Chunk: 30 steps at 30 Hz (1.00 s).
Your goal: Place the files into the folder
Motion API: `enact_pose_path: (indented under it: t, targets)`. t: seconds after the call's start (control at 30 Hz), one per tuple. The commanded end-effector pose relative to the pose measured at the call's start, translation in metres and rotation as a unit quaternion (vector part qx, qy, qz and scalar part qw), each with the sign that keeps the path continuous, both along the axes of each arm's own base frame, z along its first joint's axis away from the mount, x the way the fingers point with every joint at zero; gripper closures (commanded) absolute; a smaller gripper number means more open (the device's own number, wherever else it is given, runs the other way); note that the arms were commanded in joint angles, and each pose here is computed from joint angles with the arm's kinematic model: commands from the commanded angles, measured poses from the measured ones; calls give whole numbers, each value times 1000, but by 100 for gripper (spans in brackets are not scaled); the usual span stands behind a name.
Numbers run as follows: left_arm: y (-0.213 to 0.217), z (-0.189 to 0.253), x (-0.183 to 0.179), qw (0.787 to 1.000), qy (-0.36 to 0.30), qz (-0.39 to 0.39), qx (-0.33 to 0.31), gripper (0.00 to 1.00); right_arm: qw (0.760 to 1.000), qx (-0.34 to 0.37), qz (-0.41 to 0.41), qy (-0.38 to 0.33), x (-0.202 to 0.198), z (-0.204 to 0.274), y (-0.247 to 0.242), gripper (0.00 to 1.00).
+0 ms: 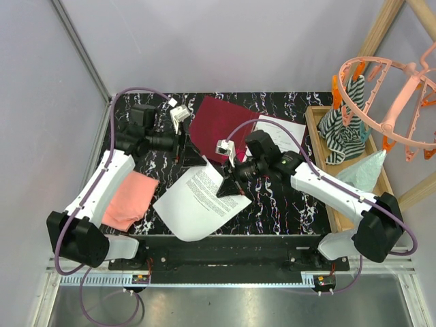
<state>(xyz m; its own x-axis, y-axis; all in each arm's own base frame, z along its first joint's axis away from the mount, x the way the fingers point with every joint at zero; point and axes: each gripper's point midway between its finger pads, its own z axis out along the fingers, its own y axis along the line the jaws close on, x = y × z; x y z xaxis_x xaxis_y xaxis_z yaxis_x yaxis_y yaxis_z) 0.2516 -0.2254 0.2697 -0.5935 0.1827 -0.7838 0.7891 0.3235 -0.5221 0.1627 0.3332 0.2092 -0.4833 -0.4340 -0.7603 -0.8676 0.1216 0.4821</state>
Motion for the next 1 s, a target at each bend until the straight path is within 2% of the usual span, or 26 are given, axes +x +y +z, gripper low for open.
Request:
enact_pose_path:
  t: [0.0, 0.2, 0.37, 0.4, 0.53, 0.57, 0.63, 0.73, 0.77, 0.83, 0.87, 0.9, 0.97]
  targets:
    - [-11, 12, -29, 996, -12, -81, -47, 16, 999, 33, 14, -24, -5, 18, -2, 100]
    - [-16, -11, -40, 996, 16, -83, -28, 17, 999, 34, 17, -21, -4, 16, 0, 100]
    - [-17, -4, -39, 996, 6, -81, -34, 23, 999, 32, 12, -20, -3, 15, 0, 100]
    - [-17, -1, -40, 996, 5, -83, -37, 25, 999, 30, 8, -22, -2, 15, 0, 100]
    - [-17, 2, -38, 996, 10, -76, -37, 47, 999, 14, -31, -41, 10, 12, -4, 100]
    - [-16, -1, -37, 997, 16, -69, -33, 57, 998, 8, -42, -43, 13, 10, -5, 100]
    - [-16, -4, -37, 997, 27, -67, -32, 65, 996, -10, -72, -49, 21, 0, -10, 98]
    - [-14, -8, -40, 997, 36, -66, -34, 78, 993, -25, -106, -32, 24, -12, -17, 92]
    - [-13, -9, -39, 997, 33, -64, -34, 85, 993, -24, -112, -31, 25, -14, -17, 85]
    - [-12, -7, -38, 997, 53, -51, -37, 91, 991, -31, -133, -14, 26, -21, -22, 76]
    - [-14, -4, -37, 996, 52, -51, -43, 95, 990, -27, -140, -12, 28, -21, -22, 64]
    - [-13, -1, -35, 996, 56, -44, -46, 100, 989, -22, -146, -8, 28, -20, -23, 58]
    - [-15, 5, -32, 995, 70, -35, -58, 100, 987, -10, -161, 9, 26, -24, -23, 43]
